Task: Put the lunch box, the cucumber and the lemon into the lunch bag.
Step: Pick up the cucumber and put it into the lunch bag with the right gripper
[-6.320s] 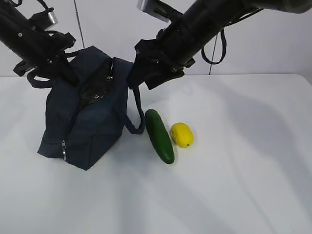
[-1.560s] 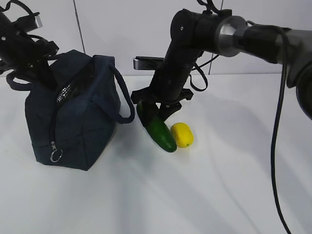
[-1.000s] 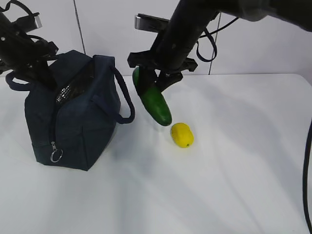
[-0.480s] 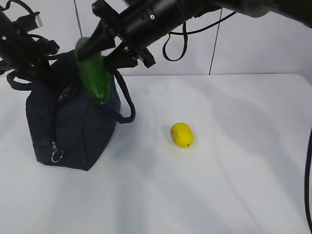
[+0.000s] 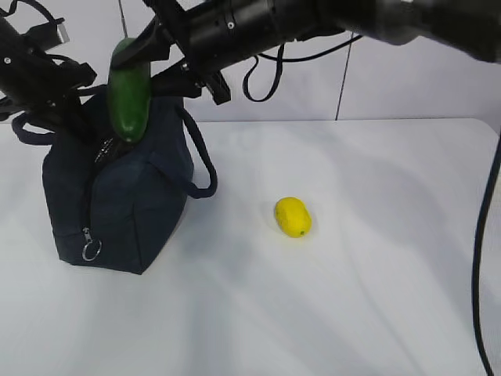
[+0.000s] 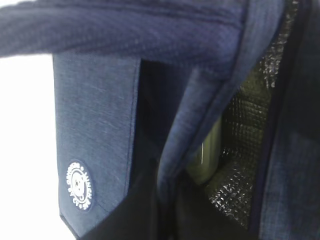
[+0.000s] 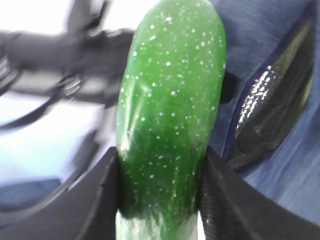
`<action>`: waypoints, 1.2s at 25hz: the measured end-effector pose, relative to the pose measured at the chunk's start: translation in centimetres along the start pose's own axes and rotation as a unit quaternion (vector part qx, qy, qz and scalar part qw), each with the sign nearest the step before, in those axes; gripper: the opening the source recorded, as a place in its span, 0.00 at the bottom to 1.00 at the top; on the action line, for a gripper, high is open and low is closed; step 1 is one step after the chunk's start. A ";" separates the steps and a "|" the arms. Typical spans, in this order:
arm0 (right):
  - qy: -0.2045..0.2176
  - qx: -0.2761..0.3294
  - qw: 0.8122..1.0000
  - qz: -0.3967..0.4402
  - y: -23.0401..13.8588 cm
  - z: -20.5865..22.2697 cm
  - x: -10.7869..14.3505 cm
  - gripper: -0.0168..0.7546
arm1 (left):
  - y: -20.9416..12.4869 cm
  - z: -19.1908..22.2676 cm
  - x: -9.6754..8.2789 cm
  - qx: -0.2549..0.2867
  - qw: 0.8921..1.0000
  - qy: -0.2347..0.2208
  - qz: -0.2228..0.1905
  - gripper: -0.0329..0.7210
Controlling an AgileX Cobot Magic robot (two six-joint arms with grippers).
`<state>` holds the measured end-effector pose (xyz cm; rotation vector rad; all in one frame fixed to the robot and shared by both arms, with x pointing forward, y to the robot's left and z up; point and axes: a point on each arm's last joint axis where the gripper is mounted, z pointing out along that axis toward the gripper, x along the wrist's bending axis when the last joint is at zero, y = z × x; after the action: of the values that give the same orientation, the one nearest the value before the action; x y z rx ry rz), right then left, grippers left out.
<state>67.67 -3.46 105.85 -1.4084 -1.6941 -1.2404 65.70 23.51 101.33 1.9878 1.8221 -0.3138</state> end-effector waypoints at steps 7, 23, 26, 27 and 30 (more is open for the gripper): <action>0.046 0.002 0.996 0.078 0.2 2.5 -3.4 0.44 | 0.0 0.0 -0.3 -0.003 1.000 -0.015 -0.006 0.04; -0.087 0.032 0.991 0.097 -0.6 3.1 -6.7 0.44 | 0.1 0.0 -0.4 -0.004 1.000 -0.021 -0.008 0.04; -0.093 0.011 0.991 0.101 -0.2 3.1 -6.8 0.44 | 0.1 0.0 -0.4 -0.004 1.000 -0.021 -0.008 0.04; -0.094 0.003 0.990 0.100 -0.1 3.0 -6.9 0.44 | 0.1 0.0 -0.4 -0.004 1.000 -0.021 -0.008 0.04; -0.096 -0.019 0.990 0.101 0.3 3.0 -6.9 0.45 | 0.1 0.0 -0.4 -0.004 1.000 -0.023 -0.009 0.04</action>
<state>70.06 -3.42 98.66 -1.7217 -1.6107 -1.0592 65.72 23.13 101.53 1.9443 1.8107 -0.3536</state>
